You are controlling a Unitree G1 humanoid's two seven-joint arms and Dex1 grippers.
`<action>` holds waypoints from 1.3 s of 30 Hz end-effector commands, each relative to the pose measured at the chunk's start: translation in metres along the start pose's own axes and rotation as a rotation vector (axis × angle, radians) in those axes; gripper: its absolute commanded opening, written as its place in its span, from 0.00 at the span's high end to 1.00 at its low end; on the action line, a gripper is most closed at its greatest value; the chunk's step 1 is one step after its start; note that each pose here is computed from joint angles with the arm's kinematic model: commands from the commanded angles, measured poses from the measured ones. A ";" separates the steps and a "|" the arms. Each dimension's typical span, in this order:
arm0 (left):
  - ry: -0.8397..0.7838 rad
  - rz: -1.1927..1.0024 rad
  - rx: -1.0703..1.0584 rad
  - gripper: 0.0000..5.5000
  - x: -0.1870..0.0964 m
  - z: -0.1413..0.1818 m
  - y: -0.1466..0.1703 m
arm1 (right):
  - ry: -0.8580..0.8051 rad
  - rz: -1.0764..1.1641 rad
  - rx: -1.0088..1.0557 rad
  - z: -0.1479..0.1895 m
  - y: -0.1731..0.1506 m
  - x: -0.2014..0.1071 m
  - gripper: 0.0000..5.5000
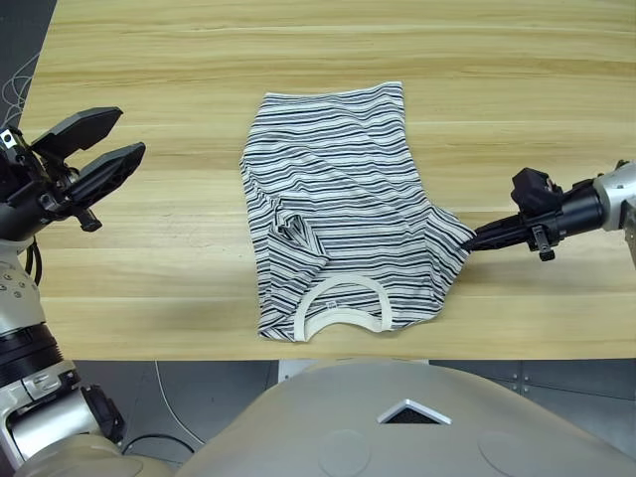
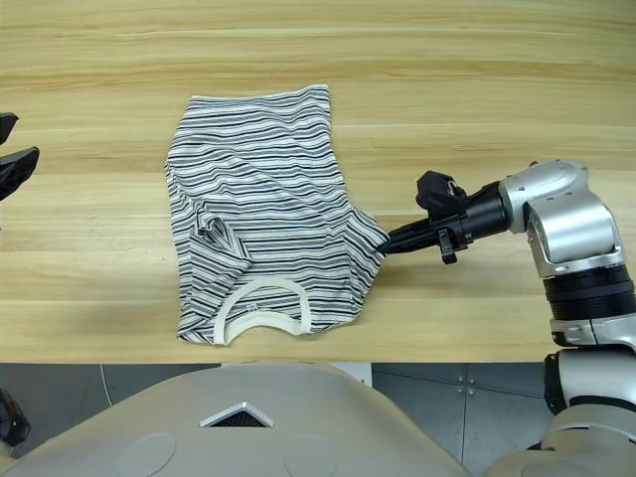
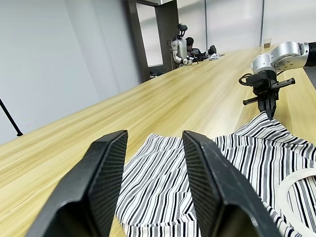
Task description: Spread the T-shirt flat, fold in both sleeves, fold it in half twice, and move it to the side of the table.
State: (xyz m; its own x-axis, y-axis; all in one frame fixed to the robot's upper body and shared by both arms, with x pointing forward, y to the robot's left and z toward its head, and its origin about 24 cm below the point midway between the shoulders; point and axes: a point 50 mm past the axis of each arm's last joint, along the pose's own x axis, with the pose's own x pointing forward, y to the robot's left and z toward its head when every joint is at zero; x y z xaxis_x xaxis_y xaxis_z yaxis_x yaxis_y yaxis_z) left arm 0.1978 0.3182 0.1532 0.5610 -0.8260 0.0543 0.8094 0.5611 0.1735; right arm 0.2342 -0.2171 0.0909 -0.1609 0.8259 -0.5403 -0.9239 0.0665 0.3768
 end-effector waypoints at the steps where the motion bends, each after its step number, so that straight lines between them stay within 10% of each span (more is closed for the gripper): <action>1: -0.010 -0.008 0.014 0.62 0.008 0.001 0.002 | 0.003 0.022 -0.114 0.027 0.002 0.013 0.98; 17: -0.013 -0.018 0.023 0.62 0.010 0.000 0.004 | 0.163 0.159 -0.242 0.038 0.000 0.089 0.94; 23: -0.015 -0.019 0.016 0.62 0.012 -0.003 0.004 | 0.112 0.102 -0.245 0.042 -0.008 0.094 0.73; 39: -0.026 -0.048 0.015 0.62 0.020 -0.003 0.008 | -0.050 0.188 -0.214 0.047 -0.005 0.120 0.73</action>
State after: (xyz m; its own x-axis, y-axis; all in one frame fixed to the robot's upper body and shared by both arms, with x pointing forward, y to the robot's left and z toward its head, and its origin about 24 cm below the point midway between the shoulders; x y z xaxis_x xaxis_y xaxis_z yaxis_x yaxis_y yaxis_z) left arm 0.2128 0.3074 0.1521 0.5233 -0.8490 0.0726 0.8303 0.5273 0.1803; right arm 0.2349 -0.0955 0.0625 -0.3325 0.8302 -0.4474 -0.9304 -0.2113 0.2995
